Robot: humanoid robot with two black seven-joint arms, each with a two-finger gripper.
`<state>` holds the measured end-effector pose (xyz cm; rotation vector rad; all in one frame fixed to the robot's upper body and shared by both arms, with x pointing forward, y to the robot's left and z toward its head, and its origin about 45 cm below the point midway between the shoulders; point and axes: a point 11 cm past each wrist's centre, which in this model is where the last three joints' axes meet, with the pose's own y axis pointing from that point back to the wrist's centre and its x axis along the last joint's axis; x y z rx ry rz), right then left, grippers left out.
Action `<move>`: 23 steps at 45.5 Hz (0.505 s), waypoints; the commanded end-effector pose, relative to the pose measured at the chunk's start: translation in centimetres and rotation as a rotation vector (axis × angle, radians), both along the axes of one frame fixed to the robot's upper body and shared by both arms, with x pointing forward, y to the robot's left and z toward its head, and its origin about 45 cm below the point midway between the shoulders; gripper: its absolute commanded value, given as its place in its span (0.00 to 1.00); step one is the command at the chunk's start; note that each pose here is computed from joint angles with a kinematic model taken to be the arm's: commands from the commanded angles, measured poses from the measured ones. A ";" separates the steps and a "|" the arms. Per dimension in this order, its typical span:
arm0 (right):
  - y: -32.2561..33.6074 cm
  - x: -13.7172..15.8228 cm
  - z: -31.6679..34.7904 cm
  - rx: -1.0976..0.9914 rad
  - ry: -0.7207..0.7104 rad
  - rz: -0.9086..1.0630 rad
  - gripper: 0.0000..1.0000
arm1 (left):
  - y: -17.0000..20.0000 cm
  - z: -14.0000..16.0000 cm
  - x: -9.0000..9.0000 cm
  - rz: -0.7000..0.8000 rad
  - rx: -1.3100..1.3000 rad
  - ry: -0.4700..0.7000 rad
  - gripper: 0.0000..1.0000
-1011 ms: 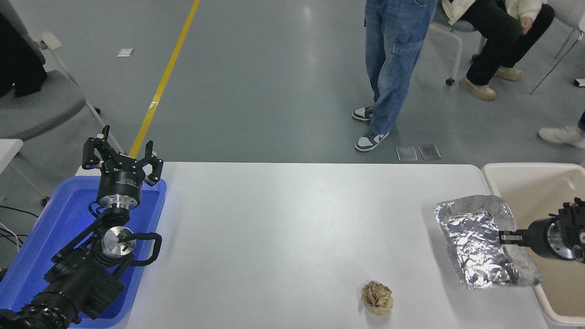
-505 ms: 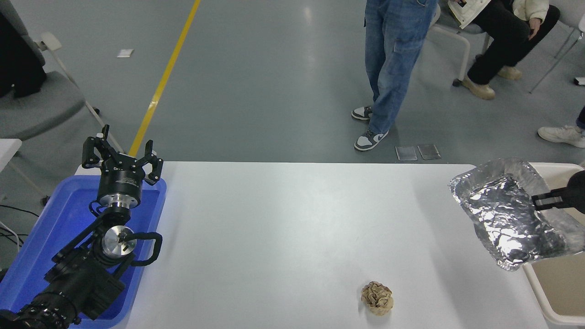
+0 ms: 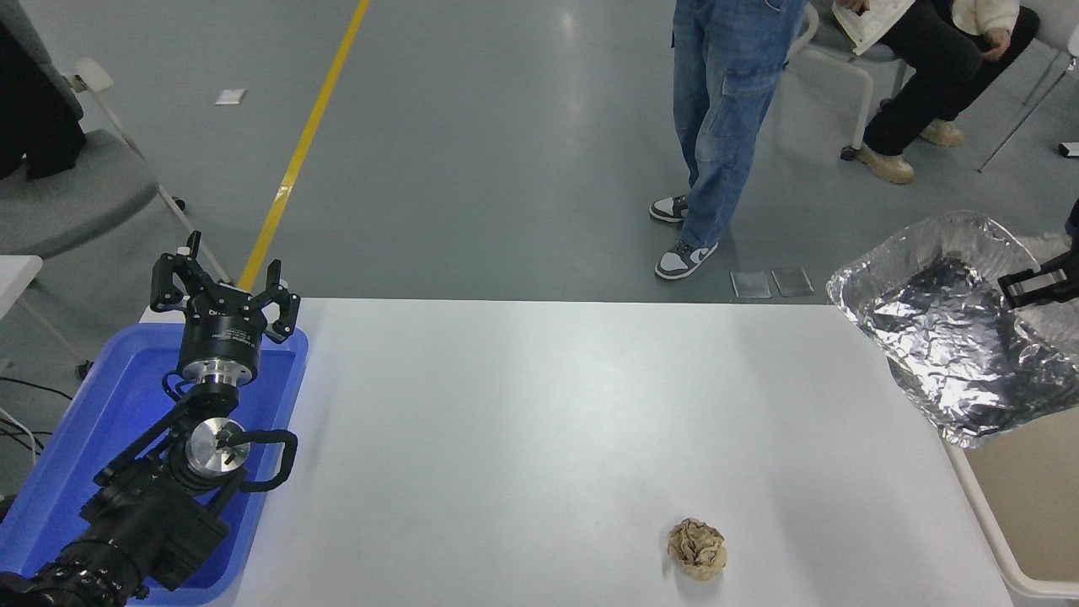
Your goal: Pick up foil plate and place in dustbin
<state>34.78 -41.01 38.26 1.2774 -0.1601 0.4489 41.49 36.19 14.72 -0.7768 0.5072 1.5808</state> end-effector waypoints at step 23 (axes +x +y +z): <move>-16.0 -2.7 -5.3 -0.002 -0.086 -0.445 0.00 | 0.0 0.1 0.0 0.000 -0.001 -0.001 0.99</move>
